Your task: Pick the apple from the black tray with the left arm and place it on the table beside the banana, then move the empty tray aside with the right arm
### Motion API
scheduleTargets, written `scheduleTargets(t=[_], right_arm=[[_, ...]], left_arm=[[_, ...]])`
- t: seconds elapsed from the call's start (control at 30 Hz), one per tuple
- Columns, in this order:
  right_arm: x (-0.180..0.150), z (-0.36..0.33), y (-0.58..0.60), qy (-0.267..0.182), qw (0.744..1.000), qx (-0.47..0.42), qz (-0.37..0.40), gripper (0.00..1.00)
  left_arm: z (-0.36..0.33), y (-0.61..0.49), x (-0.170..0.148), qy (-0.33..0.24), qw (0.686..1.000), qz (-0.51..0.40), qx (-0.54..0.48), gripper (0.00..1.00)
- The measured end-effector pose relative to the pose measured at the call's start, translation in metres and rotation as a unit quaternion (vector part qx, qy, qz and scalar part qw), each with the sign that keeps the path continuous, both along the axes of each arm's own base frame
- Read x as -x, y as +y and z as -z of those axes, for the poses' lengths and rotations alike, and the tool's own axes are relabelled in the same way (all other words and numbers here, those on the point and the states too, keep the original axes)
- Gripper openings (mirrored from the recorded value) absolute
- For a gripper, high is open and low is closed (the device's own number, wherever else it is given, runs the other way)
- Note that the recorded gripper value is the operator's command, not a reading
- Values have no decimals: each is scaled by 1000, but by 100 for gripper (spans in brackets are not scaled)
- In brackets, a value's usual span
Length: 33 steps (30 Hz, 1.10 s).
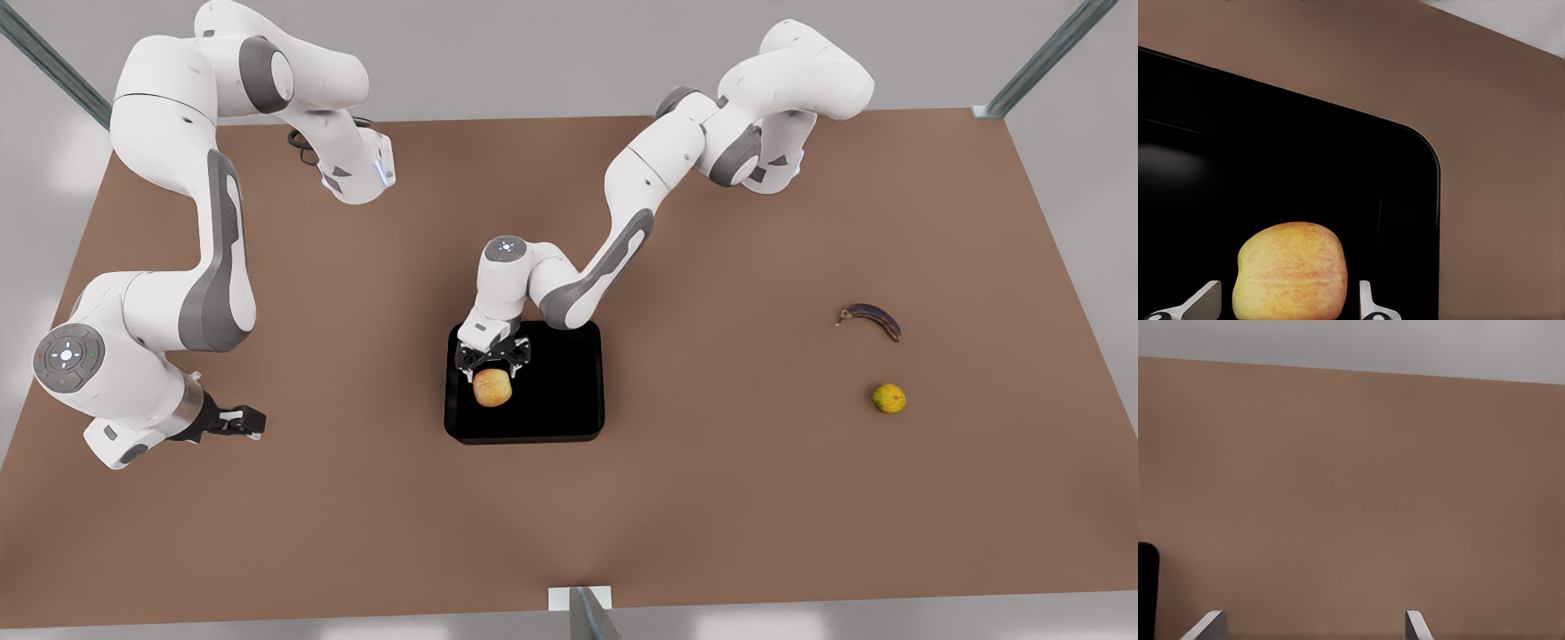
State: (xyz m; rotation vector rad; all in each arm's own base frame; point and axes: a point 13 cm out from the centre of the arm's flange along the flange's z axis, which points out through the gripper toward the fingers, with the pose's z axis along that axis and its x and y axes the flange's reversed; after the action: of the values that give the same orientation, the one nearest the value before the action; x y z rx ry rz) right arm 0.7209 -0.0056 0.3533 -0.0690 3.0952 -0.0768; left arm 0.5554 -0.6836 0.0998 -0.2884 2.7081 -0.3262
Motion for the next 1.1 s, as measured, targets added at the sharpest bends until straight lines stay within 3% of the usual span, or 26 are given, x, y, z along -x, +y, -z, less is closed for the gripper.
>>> scheduleTargets(t=[0.83, 0.9, 1.1], right_arm=[[0, 0, 0, 0, 1000, 0, 0, 100], [0, 0, 0, 0, 1000, 0, 0, 100], [0, 0, 0, 0, 1000, 0, 0, 100]], left_arm=[[54, 4, -1, -45, 998, 41, -33, 100], [50, 3, -2, -48, 997, 42, -32, 82], [26, -6, 2, -54, 997, 41, -28, 81]])
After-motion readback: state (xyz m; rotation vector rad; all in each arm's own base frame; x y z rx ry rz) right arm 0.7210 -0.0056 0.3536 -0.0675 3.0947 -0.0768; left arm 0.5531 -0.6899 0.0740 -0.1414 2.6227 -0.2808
